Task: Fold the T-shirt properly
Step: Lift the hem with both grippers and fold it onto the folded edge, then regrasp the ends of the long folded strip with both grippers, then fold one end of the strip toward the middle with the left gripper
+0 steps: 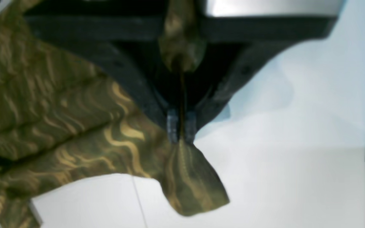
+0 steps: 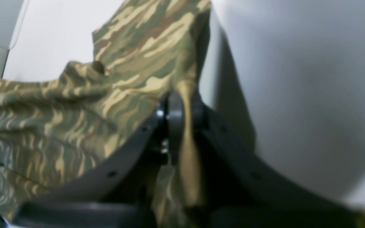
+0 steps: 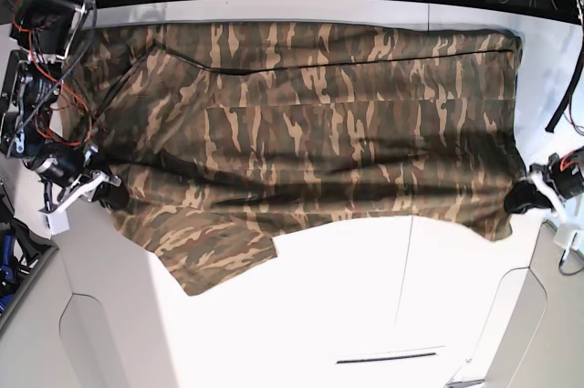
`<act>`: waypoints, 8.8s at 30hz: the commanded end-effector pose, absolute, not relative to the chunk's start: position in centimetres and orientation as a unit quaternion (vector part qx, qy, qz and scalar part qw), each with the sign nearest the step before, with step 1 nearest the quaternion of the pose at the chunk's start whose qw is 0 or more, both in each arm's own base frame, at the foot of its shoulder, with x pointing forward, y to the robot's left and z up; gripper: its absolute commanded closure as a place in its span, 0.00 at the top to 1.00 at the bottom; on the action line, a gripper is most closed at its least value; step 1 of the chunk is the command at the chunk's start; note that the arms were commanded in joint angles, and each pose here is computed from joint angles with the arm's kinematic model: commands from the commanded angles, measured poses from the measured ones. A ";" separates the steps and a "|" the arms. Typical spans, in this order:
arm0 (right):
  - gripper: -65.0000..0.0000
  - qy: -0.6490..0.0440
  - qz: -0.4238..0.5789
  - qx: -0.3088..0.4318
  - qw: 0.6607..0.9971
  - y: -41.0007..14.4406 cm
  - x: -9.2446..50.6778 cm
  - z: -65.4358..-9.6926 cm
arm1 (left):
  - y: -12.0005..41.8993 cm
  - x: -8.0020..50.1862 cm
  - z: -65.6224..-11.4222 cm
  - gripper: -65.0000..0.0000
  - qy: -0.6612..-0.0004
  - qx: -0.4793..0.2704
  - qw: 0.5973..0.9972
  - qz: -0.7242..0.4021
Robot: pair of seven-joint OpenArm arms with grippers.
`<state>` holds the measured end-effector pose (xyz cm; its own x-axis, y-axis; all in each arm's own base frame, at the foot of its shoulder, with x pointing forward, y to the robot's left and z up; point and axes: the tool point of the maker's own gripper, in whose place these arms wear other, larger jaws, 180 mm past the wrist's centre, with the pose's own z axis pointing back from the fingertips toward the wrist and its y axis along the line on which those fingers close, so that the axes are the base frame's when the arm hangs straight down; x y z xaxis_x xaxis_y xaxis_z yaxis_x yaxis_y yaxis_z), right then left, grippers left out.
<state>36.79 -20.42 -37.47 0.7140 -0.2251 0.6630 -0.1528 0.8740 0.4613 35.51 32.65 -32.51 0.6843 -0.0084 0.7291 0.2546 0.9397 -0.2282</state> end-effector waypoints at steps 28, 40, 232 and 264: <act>0.42 -0.376 0.033 0.136 0.916 -25.5 29.2 -38.3 | 30.4 26.3 -33.9 0.00 -0.338 -0.180 0.919 -0.091; 0.48 -0.478 0.010 0.106 0.872 -24.7 35.4 -34.6 | 29.8 26.0 -34.6 0.00 -0.335 -0.185 0.920 -0.087; 0.50 -0.456 -0.048 0.081 0.885 -25.0 22.9 -31.3 | 10.2 22.6 -33.1 0.17 -0.364 -0.344 0.841 -0.207; 0.53 -0.352 -0.133 0.230 0.898 -21.9 22.4 -41.6 | 2.9 21.4 -31.1 0.53 -0.369 -0.477 0.784 -0.148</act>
<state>22.58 -21.68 -41.69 0.7070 -0.4148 0.5728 0.0819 0.8525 0.5163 20.98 2.97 -32.27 0.7081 0.0927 0.7000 0.5648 0.5207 -0.6403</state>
